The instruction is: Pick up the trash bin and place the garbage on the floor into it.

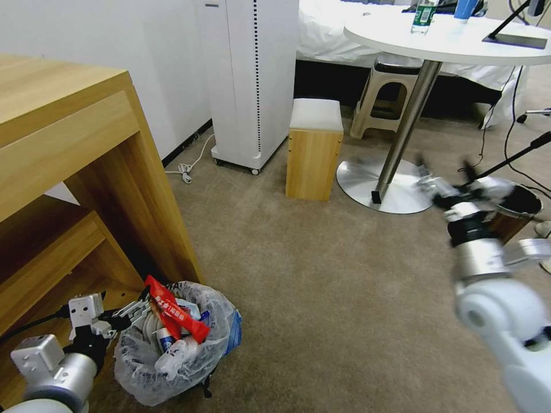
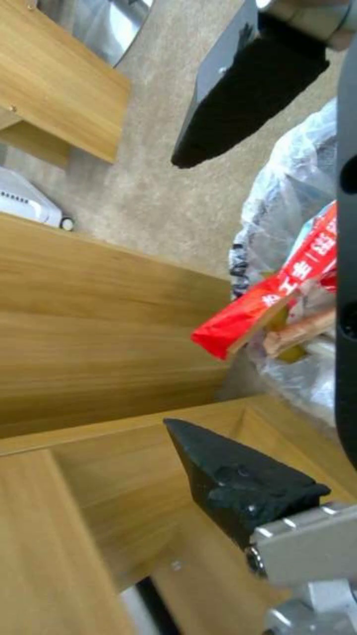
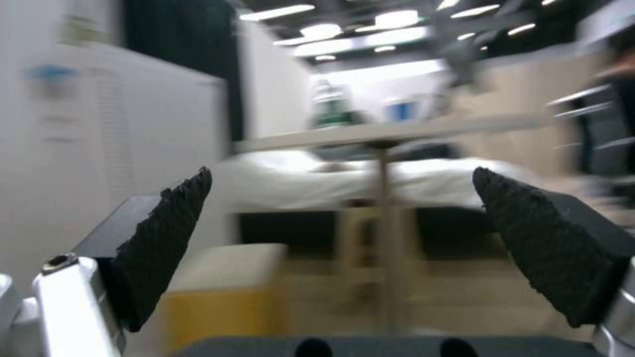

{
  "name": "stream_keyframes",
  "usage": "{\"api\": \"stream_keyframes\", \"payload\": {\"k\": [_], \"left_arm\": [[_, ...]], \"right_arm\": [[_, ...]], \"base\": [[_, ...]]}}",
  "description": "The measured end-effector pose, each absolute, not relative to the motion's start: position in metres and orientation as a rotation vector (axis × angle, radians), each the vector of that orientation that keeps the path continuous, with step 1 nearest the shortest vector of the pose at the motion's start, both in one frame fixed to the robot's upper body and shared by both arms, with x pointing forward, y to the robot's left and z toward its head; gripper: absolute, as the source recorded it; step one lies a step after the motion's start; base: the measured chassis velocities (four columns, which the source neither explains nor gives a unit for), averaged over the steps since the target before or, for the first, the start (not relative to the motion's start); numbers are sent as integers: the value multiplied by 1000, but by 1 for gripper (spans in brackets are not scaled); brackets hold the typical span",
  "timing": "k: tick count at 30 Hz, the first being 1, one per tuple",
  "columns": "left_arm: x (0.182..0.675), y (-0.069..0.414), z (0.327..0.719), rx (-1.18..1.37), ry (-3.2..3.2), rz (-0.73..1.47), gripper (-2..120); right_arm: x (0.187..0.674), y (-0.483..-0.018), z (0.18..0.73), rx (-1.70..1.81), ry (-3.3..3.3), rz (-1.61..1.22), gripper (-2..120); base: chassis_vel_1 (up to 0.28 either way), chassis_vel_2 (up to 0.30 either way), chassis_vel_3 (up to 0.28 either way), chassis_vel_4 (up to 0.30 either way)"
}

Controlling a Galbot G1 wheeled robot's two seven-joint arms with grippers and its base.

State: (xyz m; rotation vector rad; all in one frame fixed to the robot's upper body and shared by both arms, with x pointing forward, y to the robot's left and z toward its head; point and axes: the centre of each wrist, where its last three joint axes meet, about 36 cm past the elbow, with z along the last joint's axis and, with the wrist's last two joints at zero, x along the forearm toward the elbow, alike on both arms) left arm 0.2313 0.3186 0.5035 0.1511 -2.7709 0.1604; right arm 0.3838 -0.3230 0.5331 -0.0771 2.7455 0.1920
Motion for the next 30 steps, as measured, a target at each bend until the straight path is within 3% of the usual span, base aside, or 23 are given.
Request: {"api": "stream_keyframes", "payload": {"k": [7,11,19,30], "left_arm": [[223,303,516,144,-2832,93,100],[216,292,522,161,-2875,54,100],[218,286,502,215,-2874,135,100],[241,307,459,177,-2865,143,100]], "right_arm": [[361,-374,571,315,2752,-3,100],[318,-402,589,581,2749,-105,100],[304,-383,450,770,3054,33,100],[324,-342,408,595,3138,171,100]], "base": [[0,0,0,0],[0,0,0,0],[0,0,0,0],[0,0,0,0]]}}
